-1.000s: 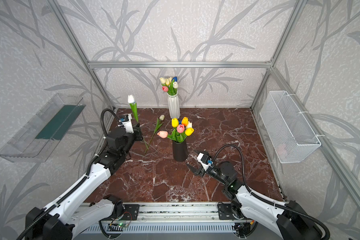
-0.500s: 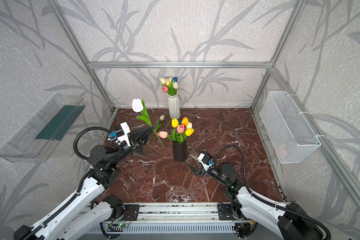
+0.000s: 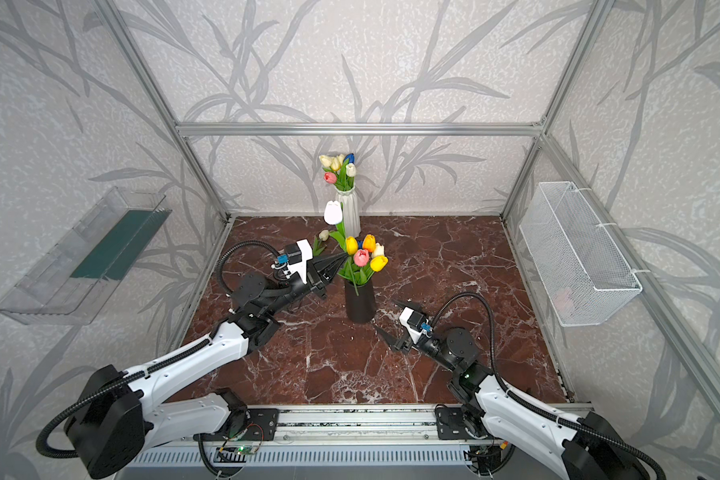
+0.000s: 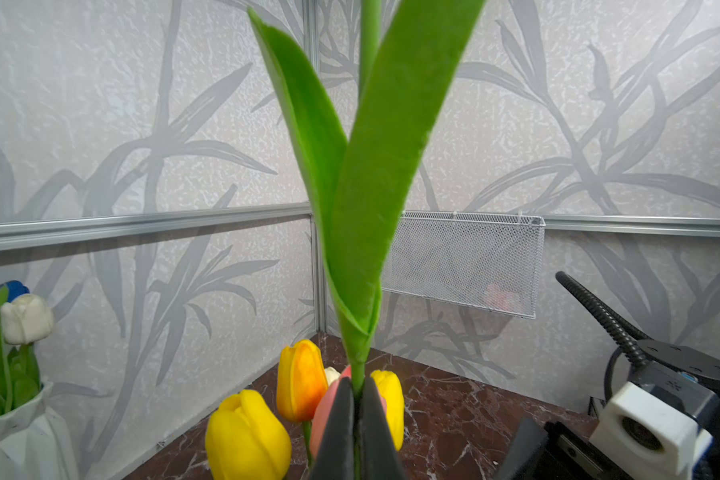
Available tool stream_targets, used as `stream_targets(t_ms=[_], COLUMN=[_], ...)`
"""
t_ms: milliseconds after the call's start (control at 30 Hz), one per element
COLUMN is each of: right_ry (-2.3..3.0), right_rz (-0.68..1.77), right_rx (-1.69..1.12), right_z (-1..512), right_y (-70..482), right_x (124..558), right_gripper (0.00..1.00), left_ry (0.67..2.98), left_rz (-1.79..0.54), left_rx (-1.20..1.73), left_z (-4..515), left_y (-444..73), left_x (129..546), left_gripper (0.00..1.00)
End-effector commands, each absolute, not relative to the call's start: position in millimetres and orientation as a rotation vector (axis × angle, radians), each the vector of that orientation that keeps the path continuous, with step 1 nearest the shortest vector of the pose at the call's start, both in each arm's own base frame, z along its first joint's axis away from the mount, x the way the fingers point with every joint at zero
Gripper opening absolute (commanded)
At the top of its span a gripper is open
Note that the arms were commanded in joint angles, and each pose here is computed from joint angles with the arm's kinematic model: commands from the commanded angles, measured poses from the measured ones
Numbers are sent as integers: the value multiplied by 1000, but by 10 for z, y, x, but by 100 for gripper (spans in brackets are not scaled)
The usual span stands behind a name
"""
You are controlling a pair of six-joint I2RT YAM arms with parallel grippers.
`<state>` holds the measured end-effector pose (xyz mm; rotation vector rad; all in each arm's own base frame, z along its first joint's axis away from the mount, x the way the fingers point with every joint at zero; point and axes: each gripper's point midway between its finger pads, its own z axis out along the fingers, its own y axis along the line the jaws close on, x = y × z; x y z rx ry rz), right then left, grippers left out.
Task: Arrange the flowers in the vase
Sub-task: 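Carry the white tulip over the black cup with the left gripper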
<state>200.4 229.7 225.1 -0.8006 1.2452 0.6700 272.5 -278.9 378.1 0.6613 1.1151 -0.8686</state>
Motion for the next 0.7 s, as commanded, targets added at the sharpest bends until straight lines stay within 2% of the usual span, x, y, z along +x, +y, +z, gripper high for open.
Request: stream_targets(t_ms=[0, 233, 667], right_ry=[1251, 1253, 1251], right_rz=[660, 668, 663], right_rx=[-796, -800, -799], right_z=[2224, 2210, 2224], right_y=[2285, 2302, 2296], right_x=[2004, 2008, 2009], right_gripper=[80, 80, 80], left_ry=[988, 1025, 1157], left_rz=[-815, -755, -732], left_rx=[622, 634, 658], left_z=[4197, 4195, 3677], left_y=[-2703, -2708, -2816], left_x=[2690, 2773, 2976], left_gripper=[0, 0, 0])
